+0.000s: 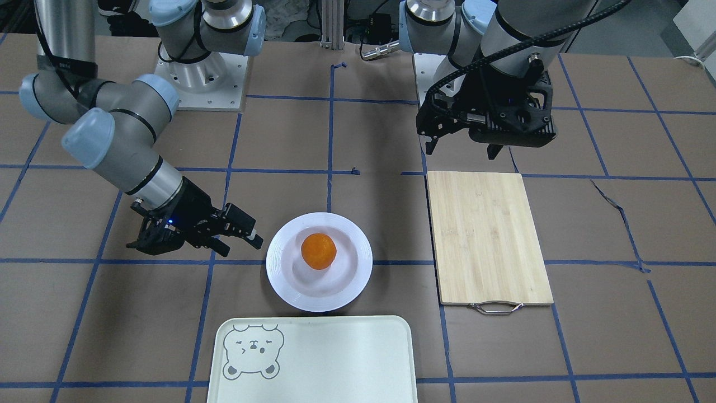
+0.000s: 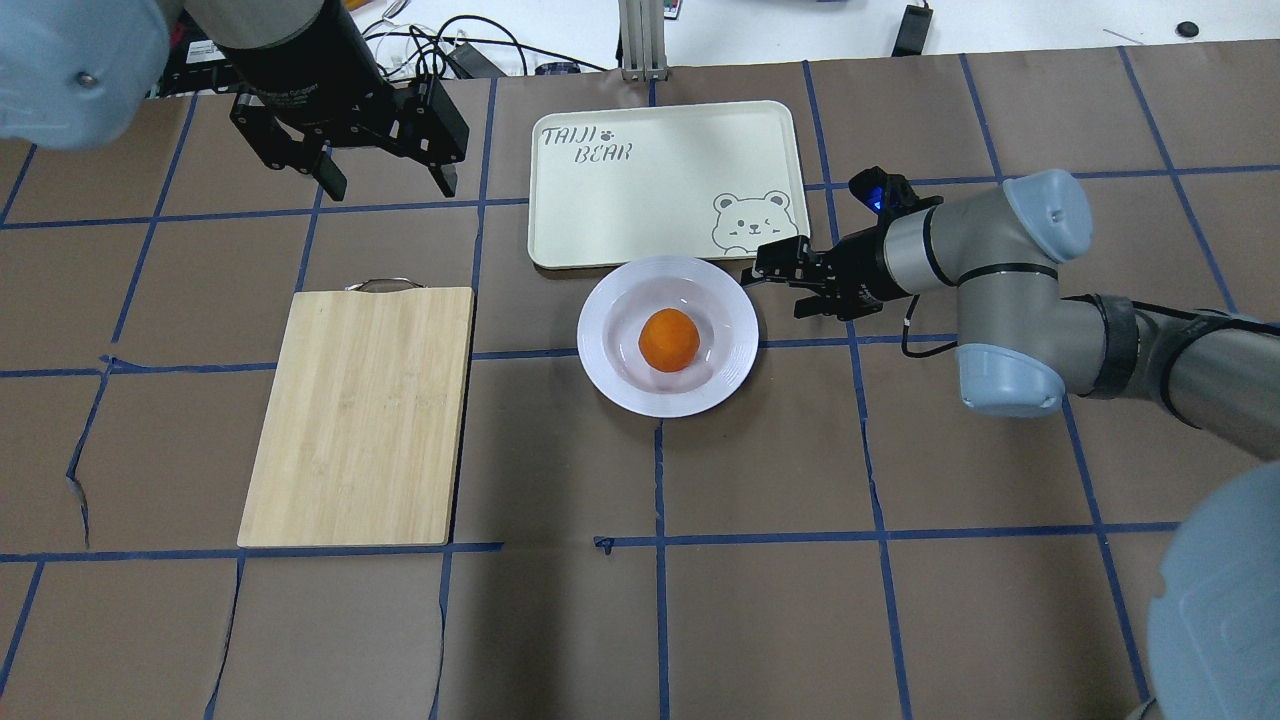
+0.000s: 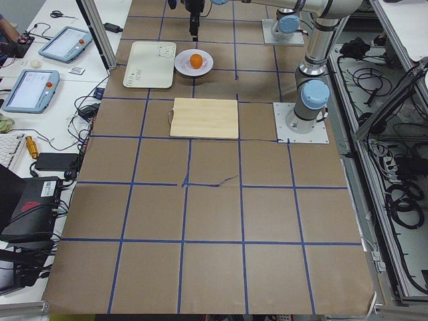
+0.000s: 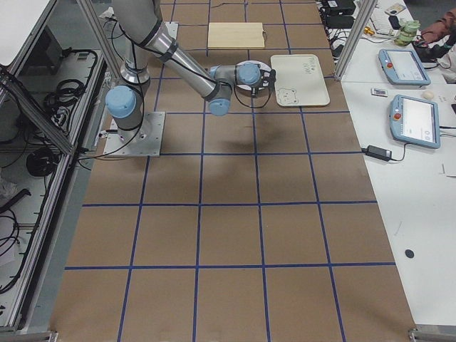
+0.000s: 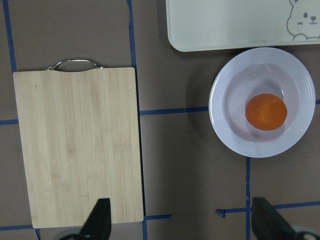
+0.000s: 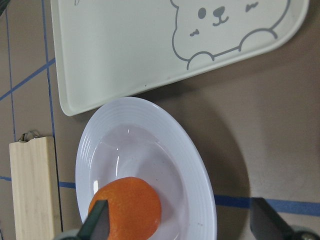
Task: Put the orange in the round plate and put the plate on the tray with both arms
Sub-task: 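Raise the left gripper away while the right gripper reaches to the plate rim, then grasp the rim of the white plate with the right gripper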
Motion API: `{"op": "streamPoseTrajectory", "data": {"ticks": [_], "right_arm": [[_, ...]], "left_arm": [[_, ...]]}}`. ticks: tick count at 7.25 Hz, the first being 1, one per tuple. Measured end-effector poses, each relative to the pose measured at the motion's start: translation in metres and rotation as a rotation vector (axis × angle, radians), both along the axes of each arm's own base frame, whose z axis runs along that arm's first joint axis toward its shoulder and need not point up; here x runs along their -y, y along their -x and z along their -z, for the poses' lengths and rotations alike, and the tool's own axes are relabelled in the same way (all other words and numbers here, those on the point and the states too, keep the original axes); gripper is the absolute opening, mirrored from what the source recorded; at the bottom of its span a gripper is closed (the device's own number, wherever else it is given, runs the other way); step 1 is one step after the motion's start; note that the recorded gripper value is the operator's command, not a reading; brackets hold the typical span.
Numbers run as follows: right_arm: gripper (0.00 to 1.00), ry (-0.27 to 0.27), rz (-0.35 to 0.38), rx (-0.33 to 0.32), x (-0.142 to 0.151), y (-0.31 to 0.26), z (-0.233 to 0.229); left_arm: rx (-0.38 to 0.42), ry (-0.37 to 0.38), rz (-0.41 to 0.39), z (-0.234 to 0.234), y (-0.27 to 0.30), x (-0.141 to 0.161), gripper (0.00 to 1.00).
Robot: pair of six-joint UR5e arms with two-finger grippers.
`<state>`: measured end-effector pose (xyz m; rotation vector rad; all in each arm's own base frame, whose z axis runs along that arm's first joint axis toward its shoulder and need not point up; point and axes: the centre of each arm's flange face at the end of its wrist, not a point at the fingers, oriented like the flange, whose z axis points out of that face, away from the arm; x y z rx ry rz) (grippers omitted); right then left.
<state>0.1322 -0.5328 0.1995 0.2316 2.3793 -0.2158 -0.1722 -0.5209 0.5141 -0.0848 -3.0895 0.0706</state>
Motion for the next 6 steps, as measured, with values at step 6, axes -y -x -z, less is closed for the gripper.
{"op": "streamPoseTrajectory", "data": {"ticks": [6], "right_arm": [[0.98,-0.064,-0.027,0.053,-0.022,-0.035,0.04]], "left_arm": [[0.0,0.023,-0.005,0.009,-0.006,-0.017,1.0]]}}
